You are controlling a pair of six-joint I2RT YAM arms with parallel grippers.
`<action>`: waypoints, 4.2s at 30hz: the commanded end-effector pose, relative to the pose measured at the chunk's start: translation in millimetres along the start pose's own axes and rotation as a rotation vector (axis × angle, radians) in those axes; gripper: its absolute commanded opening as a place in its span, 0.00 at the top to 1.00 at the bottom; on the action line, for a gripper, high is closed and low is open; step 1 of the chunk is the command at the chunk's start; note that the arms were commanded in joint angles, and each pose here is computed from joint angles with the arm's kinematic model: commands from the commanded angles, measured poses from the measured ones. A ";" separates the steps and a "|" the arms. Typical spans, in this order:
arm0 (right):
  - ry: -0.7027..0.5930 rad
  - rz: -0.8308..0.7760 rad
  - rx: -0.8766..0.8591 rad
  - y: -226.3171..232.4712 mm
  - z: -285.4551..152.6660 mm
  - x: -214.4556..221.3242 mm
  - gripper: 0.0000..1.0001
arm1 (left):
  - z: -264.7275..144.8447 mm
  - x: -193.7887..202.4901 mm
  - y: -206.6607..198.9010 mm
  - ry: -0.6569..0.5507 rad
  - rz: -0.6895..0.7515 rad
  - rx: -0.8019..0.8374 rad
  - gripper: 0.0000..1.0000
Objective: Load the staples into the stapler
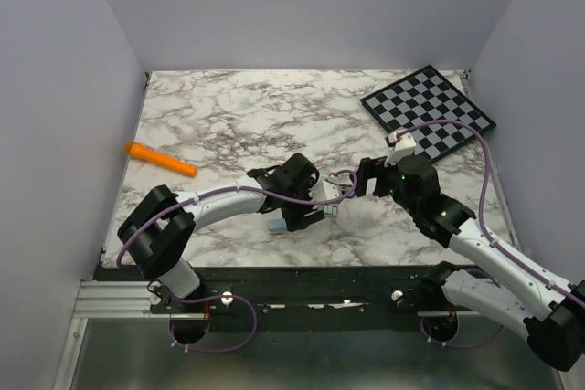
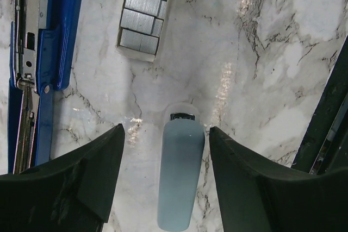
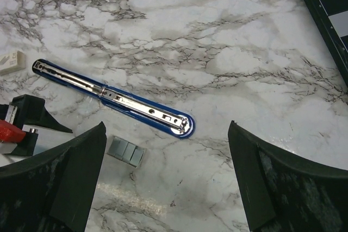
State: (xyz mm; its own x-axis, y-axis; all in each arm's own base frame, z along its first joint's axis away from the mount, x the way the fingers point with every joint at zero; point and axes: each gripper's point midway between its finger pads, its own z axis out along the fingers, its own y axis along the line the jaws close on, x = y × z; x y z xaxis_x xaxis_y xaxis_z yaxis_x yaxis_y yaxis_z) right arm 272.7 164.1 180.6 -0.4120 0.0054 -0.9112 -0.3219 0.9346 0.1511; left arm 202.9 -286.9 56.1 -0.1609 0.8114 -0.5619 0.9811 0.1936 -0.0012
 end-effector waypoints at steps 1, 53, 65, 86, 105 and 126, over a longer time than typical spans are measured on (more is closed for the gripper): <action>0.002 0.003 0.036 -8.1 1.3 5.8 0.00 | 0.3 2.6 0.6 0.050 0.027 0.007 0.33; 0.211 0.414 -0.610 119.7 -31.6 13.4 0.46 | -156.8 -117.3 1.0 -0.914 -0.367 -0.227 1.00; 0.194 0.409 -0.671 139.7 -28.7 -9.7 0.50 | -156.6 -122.1 4.2 -0.909 -0.355 -0.233 1.00; 0.203 0.408 -0.595 136.5 -10.4 -6.0 0.69 | -159.9 -134.6 -5.0 -0.935 -0.290 -0.176 1.00; 0.178 0.425 -0.583 138.9 -3.8 -11.3 0.64 | -163.5 -146.0 -10.5 -0.931 -0.252 -0.133 1.00; 0.086 0.526 -0.596 135.2 -15.7 -28.9 0.99 | -181.0 -117.4 1.3 -0.993 -0.364 -0.269 1.00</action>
State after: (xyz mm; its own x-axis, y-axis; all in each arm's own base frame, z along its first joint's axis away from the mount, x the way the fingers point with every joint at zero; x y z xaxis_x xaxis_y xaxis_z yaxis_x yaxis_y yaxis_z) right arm 219.5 293.6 214.3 -0.7433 0.2463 -0.6220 -0.4653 0.4777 0.7452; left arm 206.2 -296.6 257.5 -0.1828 -0.0128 -0.9831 0.8464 0.5066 -0.1641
